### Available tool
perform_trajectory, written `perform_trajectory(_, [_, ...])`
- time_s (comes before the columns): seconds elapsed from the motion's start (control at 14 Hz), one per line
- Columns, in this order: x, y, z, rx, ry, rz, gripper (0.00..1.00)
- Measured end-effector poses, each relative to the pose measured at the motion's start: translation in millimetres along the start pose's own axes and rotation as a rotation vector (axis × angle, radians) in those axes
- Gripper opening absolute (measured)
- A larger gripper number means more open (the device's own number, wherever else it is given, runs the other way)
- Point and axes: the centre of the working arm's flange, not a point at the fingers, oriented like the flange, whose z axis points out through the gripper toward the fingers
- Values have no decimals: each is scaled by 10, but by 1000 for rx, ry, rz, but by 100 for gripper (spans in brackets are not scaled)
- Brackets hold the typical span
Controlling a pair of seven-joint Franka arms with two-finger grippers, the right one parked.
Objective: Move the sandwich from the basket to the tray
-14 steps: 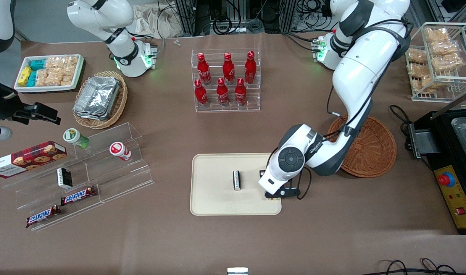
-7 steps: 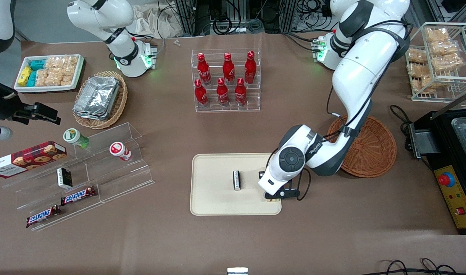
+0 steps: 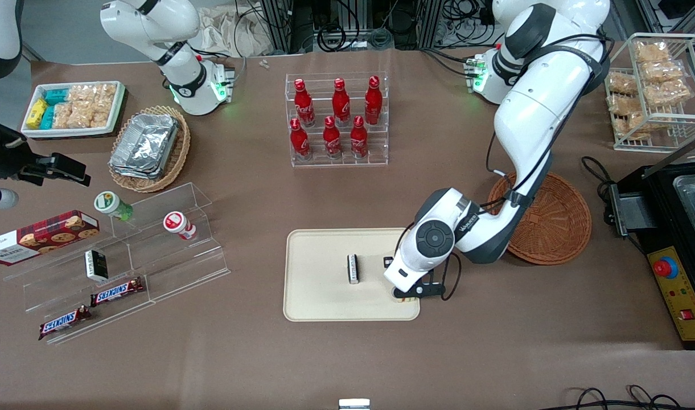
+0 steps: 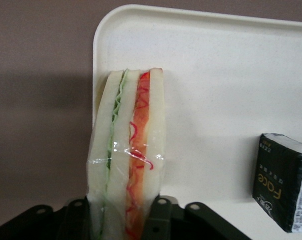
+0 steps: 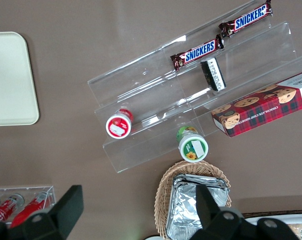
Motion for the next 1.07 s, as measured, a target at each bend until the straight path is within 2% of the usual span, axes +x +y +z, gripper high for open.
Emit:
perform_trajectory(0.14, [15, 0, -27, -3, 5, -2, 67])
perform_trajectory(0.36, [69, 9, -250, -12, 35, -6, 96])
perform_trajectory(0.43, [72, 8, -370, -8, 43, -6, 100])
perform_trajectory(0.57, [62, -26, -730, 19, 55, -10, 100])
perform_trajectory(0.79, [-21, -299, -1543, 105, 65, -43, 100])
perform_trajectory(0.86, [-90, -424, -1773, 128, 81, -53, 100])
perform_trajectory(0.93, [-166, -583, -1958, 135, 94, -71, 100])
perform_trajectory(1.07, [-315, -978, -2231, 95, 114, -129, 100])
